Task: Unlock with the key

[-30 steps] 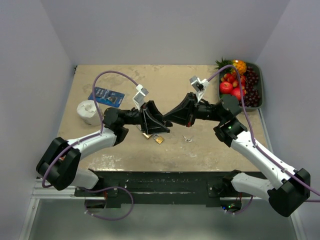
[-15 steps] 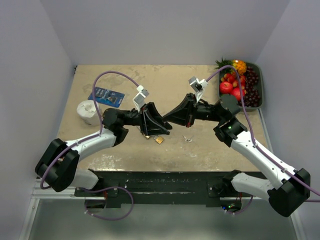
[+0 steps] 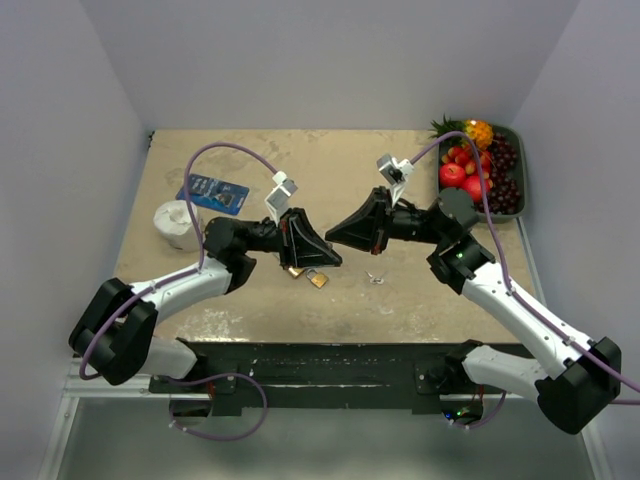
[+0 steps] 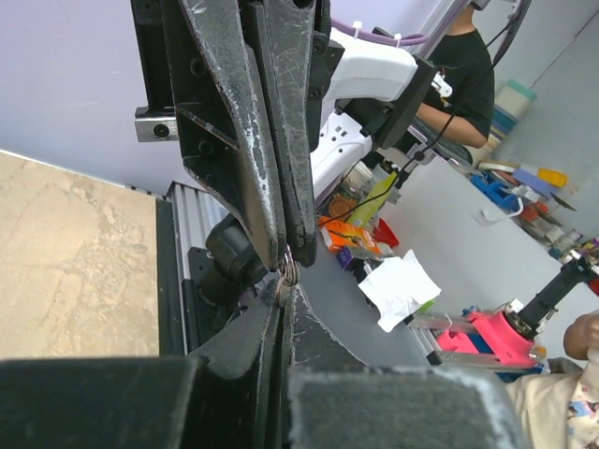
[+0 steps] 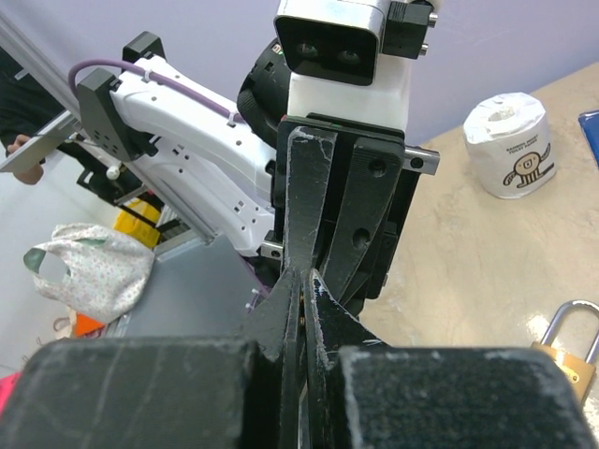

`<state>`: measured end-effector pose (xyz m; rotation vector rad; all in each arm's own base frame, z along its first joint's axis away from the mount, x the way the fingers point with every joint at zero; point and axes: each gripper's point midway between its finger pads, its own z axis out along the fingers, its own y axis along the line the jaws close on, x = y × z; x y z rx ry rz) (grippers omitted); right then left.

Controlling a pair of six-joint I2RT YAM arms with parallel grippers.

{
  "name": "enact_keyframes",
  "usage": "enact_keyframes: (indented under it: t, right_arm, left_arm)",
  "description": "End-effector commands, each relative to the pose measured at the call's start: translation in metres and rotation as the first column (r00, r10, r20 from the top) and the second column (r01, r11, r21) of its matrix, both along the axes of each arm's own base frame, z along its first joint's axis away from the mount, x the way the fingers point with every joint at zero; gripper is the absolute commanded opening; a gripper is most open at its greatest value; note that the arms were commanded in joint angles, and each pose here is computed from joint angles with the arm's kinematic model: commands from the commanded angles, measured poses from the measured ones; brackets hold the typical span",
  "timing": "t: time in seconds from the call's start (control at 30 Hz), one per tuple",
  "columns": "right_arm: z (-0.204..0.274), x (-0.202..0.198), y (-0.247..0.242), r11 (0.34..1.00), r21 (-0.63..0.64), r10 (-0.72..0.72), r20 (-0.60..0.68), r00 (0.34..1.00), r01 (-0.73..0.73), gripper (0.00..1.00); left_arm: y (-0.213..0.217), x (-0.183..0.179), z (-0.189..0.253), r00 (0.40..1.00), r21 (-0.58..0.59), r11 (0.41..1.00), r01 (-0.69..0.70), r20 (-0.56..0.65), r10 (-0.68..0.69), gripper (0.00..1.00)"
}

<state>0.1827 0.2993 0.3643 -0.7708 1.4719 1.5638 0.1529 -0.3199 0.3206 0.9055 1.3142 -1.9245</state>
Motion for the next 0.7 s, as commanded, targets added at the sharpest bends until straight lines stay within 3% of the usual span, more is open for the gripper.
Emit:
enact_keyframes:
  t: [0.0, 0.1, 0.13, 0.17, 0.2, 0.23, 0.27, 0.3, 0.33, 0.37, 0.4, 0.53, 0.67]
  right_arm:
    - [0.015, -0.004, -0.004, 1.000, 0.015, -0.017, 0.053, 0.998, 0.016, 0.00]
    - [0.012, -0.003, -0.005, 1.000, -0.005, -0.030, 0.054, 0.998, 0.030, 0.06]
    - [0.010, 0.000, -0.006, 0.999, -0.018, -0.047, 0.071, 0.996, 0.048, 0.09]
    - [0.007, 0.000, -0.007, 0.997, -0.045, -0.055, 0.059, 0.997, 0.058, 0.15]
    - [0.007, 0.000, -0.008, 0.996, -0.058, -0.062, 0.065, 0.996, 0.066, 0.19]
    - [0.011, 0.003, -0.010, 0.994, -0.065, -0.079, 0.102, 0.992, 0.086, 0.22]
    - [0.003, 0.003, -0.012, 0.991, -0.100, -0.087, 0.080, 0.993, 0.094, 0.31]
    - [0.003, 0.004, -0.013, 0.988, -0.110, -0.095, 0.087, 0.992, 0.105, 0.36]
    - [0.005, 0.005, -0.014, 0.986, -0.120, -0.101, 0.114, 0.988, 0.114, 0.41]
    - [-0.004, 0.006, -0.016, 0.979, -0.160, -0.110, 0.089, 0.990, 0.124, 0.50]
    - [-0.007, 0.006, -0.017, 0.975, -0.179, -0.114, 0.090, 0.989, 0.129, 0.54]
    - [-0.032, 0.014, -0.019, 0.949, -0.285, -0.118, 0.088, 0.989, 0.139, 0.60]
    - [-0.054, 0.008, -0.019, 0.935, -0.341, -0.091, 0.042, 0.995, 0.100, 0.60]
  left_arm:
    - [0.015, -0.027, 0.030, 0.962, -0.158, 0.987, 0.041, 0.272, 0.004, 0.00]
    - [0.011, -0.021, 0.017, 0.968, -0.086, 0.996, 0.026, 0.251, -0.004, 0.00]
    - [0.008, -0.016, 0.015, 0.953, -0.078, 0.997, 0.005, 0.304, 0.019, 0.00]
    - [0.003, -0.008, -0.004, 0.977, 0.027, 1.000, -0.012, 0.214, 0.006, 0.00]
    - [0.004, -0.006, -0.007, 0.974, 0.060, 0.998, -0.034, 0.224, 0.020, 0.00]
    - [0.001, 0.005, -0.005, 0.932, 0.059, 0.995, -0.086, 0.357, 0.059, 0.00]
    - [0.002, 0.013, -0.036, 0.966, 0.214, 0.969, -0.121, 0.251, 0.066, 0.00]
    - [0.004, 0.016, -0.043, 0.958, 0.254, 0.956, -0.149, 0.277, 0.075, 0.00]
    - [0.005, 0.024, -0.043, 0.922, 0.263, 0.945, -0.192, 0.379, 0.082, 0.00]
    - [0.013, 0.025, -0.071, 0.947, 0.389, 0.898, -0.207, 0.309, 0.085, 0.00]
    - [0.015, 0.026, -0.078, 0.946, 0.417, 0.883, -0.216, 0.312, 0.084, 0.00]
    - [0.017, 0.023, -0.090, 0.956, 0.460, 0.867, -0.189, 0.288, 0.056, 0.00]
    - [0.028, 0.025, -0.118, 0.969, 0.603, 0.777, -0.180, 0.245, 0.034, 0.00]
